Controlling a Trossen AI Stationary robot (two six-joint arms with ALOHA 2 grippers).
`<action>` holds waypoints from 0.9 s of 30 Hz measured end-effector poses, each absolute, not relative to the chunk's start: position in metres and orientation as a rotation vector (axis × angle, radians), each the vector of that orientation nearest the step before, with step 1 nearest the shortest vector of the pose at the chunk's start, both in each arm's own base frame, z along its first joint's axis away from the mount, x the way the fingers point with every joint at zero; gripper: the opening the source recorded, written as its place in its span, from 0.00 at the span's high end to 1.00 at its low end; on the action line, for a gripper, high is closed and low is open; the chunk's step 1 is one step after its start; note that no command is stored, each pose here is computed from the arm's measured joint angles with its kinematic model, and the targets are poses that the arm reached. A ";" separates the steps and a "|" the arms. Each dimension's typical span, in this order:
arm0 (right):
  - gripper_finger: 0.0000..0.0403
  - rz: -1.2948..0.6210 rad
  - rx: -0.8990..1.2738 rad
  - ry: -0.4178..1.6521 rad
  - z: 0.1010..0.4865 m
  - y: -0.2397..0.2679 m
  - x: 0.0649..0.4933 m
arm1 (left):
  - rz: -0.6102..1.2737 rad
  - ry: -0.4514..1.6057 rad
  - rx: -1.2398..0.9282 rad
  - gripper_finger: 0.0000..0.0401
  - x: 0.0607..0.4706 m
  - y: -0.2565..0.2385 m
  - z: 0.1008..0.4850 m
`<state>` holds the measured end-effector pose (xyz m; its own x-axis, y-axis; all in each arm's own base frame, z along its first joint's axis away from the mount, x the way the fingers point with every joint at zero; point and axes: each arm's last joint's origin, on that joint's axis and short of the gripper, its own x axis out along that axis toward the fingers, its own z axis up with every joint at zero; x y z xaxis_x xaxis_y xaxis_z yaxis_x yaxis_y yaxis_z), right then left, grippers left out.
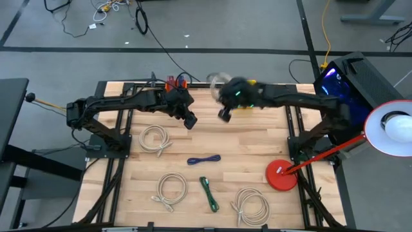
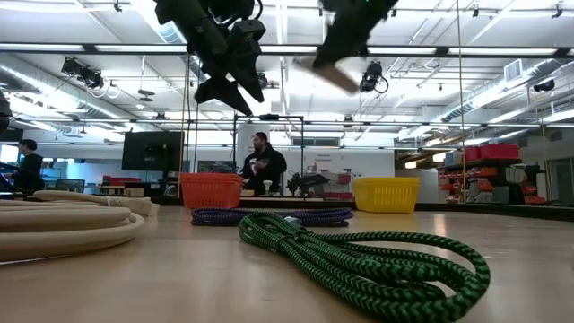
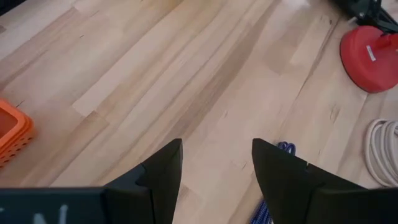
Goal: Pick & Place USB Port
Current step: Put the brown HDMI cable into the yellow bin
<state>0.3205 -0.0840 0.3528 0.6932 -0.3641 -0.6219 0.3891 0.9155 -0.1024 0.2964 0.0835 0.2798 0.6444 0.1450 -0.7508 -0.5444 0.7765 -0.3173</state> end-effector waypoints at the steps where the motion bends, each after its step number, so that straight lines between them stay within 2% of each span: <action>1: 0.99 -0.458 0.024 0.654 0.364 -0.088 0.313 | 0.416 0.773 -0.562 0.50 0.297 0.084 0.280; 6: 0.99 -0.617 0.023 0.534 0.394 -0.120 0.280 | 0.413 0.759 -0.562 0.50 0.298 0.084 0.281; 11: 0.99 -0.610 0.120 0.405 0.409 -0.162 0.250 | 0.408 0.729 -0.559 0.50 0.300 0.085 0.283; 19: 0.99 -0.393 0.306 0.305 0.403 -0.211 0.233 | 0.411 0.691 -0.559 0.50 0.302 0.085 0.286; 27: 0.99 -0.318 0.401 0.411 0.370 -0.228 0.241 | 0.424 0.680 -0.569 0.50 0.302 0.086 0.286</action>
